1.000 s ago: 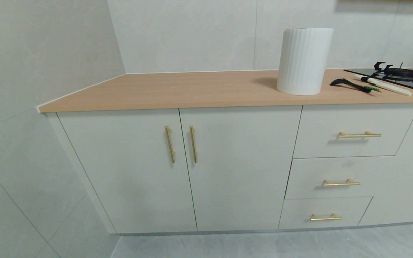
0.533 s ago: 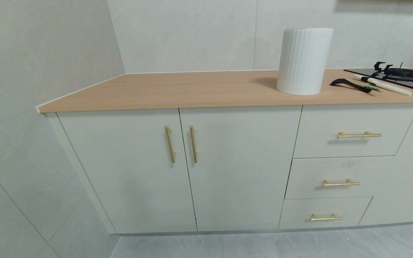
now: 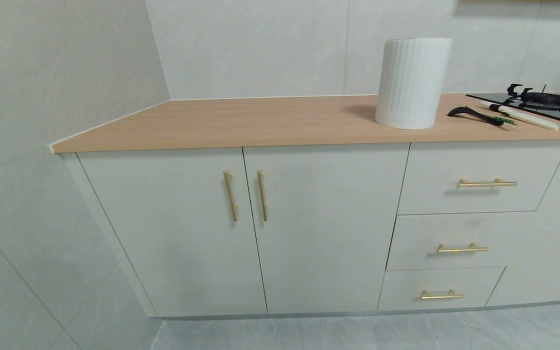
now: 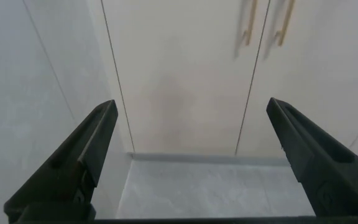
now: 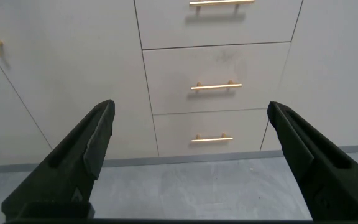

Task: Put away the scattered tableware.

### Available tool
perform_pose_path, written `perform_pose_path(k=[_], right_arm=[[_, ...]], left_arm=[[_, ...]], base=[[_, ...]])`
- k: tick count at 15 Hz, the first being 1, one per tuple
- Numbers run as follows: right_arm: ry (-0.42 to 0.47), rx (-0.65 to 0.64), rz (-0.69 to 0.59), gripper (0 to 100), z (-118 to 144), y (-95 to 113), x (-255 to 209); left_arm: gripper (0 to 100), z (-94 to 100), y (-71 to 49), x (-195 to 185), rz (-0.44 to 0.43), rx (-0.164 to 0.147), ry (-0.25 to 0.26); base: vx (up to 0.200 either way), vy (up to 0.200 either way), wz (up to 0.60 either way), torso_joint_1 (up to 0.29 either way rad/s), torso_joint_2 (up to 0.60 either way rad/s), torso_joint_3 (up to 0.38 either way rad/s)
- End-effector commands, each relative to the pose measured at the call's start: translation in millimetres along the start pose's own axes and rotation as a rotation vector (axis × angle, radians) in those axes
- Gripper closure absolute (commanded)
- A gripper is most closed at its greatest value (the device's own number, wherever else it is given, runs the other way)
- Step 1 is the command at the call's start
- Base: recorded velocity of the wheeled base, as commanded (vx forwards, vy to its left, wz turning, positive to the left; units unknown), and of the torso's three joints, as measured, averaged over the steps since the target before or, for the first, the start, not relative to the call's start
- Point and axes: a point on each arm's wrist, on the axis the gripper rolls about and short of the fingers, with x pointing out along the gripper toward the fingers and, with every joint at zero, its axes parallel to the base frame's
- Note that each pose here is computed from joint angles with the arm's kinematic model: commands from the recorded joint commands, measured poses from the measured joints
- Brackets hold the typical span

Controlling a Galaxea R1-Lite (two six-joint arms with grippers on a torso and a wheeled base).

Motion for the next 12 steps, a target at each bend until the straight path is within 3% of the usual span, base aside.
perform_pose_path(k=[1,6,8,10,12], right_arm=[[0.003,0.0,0.0,0,0.0,0.0,0.1],[0.003,0.003,0.0,0,0.0,0.0,0.1],[0.003,0.001,0.003,0,0.0,0.0,0.1],[0.003,0.001,0.009,0,-0.1,0.1,0.1],[0.003,0.001,0.009,0,-0.1,0.1,0.1]], left_arm=[[0,-0.7,-1.1,0.1,-0.051,0.046,0.006],[0,-0.8,-1.4,0.1,-0.062,0.022,0.007],[0,-0.8,-1.4,0.1,-0.062,-0.012,0.008],[0,-0.7,-1.4,0.1,-0.062,-0.017,0.007],[0,-0.7,-1.4,0.1,-0.062,-0.017,0.007]], base=[[0.0,0.0,0.0,0.0,0.0,0.0],[0.0,0.0,0.0,0.0,0.0,0.0],[0.0,0.0,0.0,0.0,0.0,0.0],[0.0,0.0,0.0,0.0,0.0,0.0],[0.0,-0.2,0.0,0.002,0.0,0.012]])
